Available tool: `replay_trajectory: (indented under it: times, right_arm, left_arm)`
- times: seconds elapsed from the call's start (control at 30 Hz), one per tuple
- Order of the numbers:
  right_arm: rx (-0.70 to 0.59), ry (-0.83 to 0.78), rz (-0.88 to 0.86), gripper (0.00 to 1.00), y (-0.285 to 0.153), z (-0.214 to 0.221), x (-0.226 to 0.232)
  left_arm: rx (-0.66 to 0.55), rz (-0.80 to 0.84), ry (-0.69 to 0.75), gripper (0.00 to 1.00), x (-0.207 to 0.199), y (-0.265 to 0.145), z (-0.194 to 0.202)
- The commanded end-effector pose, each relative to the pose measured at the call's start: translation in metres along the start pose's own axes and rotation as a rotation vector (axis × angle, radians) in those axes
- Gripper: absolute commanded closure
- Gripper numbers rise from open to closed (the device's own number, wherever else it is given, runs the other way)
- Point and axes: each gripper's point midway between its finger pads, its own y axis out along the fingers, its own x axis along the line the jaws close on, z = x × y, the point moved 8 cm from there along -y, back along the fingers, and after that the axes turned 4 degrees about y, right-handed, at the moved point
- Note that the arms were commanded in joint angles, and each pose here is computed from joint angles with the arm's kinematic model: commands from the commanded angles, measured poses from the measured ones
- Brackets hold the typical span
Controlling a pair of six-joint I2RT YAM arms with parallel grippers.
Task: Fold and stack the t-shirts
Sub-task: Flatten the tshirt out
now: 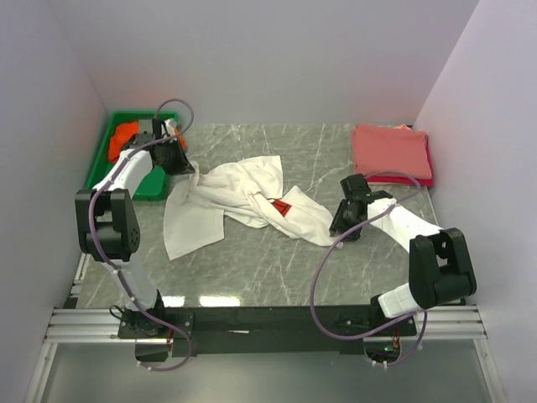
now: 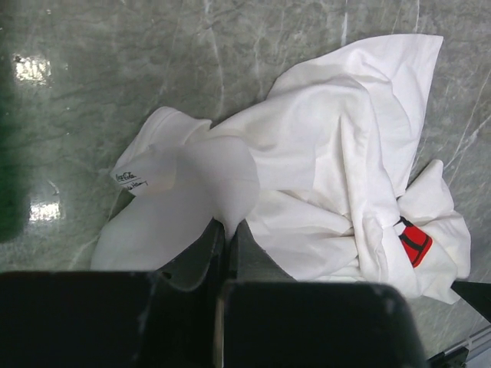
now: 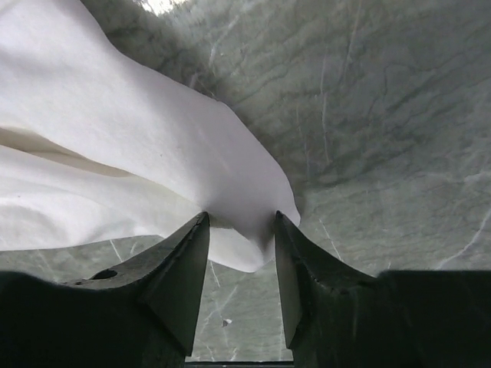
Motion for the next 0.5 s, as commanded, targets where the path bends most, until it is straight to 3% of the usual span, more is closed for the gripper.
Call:
replay_trajectory:
  times: [0.0, 0.13, 0.23, 0.27, 0.4, 0.47]
  right_arm:
    - [0.026, 0.008, -0.023, 0.53, 0.005, 0.005, 0.000]
    - [0.067, 0.018, 0.001, 0.58, 0.018, 0.010, -0.002]
    - [0.099, 0.025, -0.015, 0.82, 0.023, 0.012, 0.001]
    - [0.092, 0.023, -0.025, 1.00, 0.019, 0.010, 0.004]
    - [0.004, 0.030, -0.030, 1.00, -0.013, -0.007, 0.010]
    - [-0.059, 0.029, -0.056, 1.00, -0.050, -0.016, 0.015]
  left_arm:
    - [-0.042, 0.055, 0.040, 1.00, -0.012, 0.002, -0.017]
    - [-0.040, 0.066, 0.034, 1.00, -0.013, 0.006, -0.021]
    - [-0.052, 0.076, 0.037, 1.00, -0.017, 0.004, -0.027]
    - [-0.062, 0.077, 0.038, 1.00, -0.018, 0.002, -0.030]
    - [-0.124, 0.089, 0.044, 1.00, -0.029, -0.017, -0.043]
    - [-0.162, 0.098, 0.043, 1.00, -0.037, -0.029, -0.051]
